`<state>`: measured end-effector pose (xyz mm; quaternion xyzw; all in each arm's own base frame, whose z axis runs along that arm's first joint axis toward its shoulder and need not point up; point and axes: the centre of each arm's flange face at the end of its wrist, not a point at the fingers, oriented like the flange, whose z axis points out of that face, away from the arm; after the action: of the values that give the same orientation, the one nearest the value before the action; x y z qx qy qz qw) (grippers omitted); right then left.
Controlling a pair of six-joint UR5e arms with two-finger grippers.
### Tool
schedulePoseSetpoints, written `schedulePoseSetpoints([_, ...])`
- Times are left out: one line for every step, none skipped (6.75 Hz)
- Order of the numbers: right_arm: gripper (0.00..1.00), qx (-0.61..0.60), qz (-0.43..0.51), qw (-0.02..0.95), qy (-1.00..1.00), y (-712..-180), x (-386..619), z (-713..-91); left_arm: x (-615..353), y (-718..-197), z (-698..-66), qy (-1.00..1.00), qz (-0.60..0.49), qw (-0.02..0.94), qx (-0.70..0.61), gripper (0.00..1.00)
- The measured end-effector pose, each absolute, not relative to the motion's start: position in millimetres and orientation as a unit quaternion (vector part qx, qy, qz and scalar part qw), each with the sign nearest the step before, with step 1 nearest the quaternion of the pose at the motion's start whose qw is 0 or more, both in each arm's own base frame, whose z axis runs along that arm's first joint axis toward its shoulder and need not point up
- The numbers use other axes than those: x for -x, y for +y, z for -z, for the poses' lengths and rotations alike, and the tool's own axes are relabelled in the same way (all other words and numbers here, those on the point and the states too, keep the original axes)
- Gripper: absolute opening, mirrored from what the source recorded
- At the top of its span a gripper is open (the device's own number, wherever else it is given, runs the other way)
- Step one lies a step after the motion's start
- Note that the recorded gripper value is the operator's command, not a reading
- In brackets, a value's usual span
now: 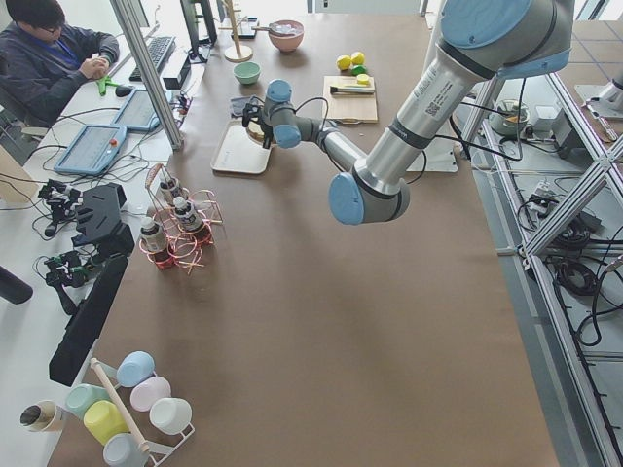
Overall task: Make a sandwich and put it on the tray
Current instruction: 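Carry the plate with the left gripper and lower it onto the white tray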
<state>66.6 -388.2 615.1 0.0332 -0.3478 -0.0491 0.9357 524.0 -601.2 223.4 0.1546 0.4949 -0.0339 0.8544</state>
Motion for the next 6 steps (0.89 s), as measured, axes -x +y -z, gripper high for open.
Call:
schedulePoseSetpoints([1.0,-0.032,0.046,0.936,-0.348,-385.3,-69.2,-617.4,-530.5,-639.1,-213.7,0.483,0.037,0.86,-0.158,0.0])
schedulePoseSetpoints([1.0,-0.031,0.044,0.936,-0.348,-384.2,-70.2,-618.5,-535.3,-660.3,-212.1,0.476,0.037,0.864,-0.162,0.0])
schedulePoseSetpoints([1.0,-0.03,0.044,0.936,-0.349,-384.1,-70.4,-618.9,-537.9,-669.4,-215.1,0.471,0.029,0.866,-0.169,0.88])
schedulePoseSetpoints([1.0,-0.03,0.044,0.936,-0.349,-384.2,-70.6,-619.0,-538.4,-672.6,-219.0,0.464,0.013,0.867,-0.179,0.97])
schedulePoseSetpoints([1.0,-0.031,0.044,0.936,-0.349,-384.3,-70.6,-618.7,-535.6,-675.6,-223.6,0.458,-0.001,0.869,-0.188,0.97])
schedulePoseSetpoints([1.0,-0.031,0.044,0.936,-0.349,-384.4,-70.6,-618.4,-528.3,-680.6,-228.4,0.453,-0.007,0.87,-0.195,0.97])
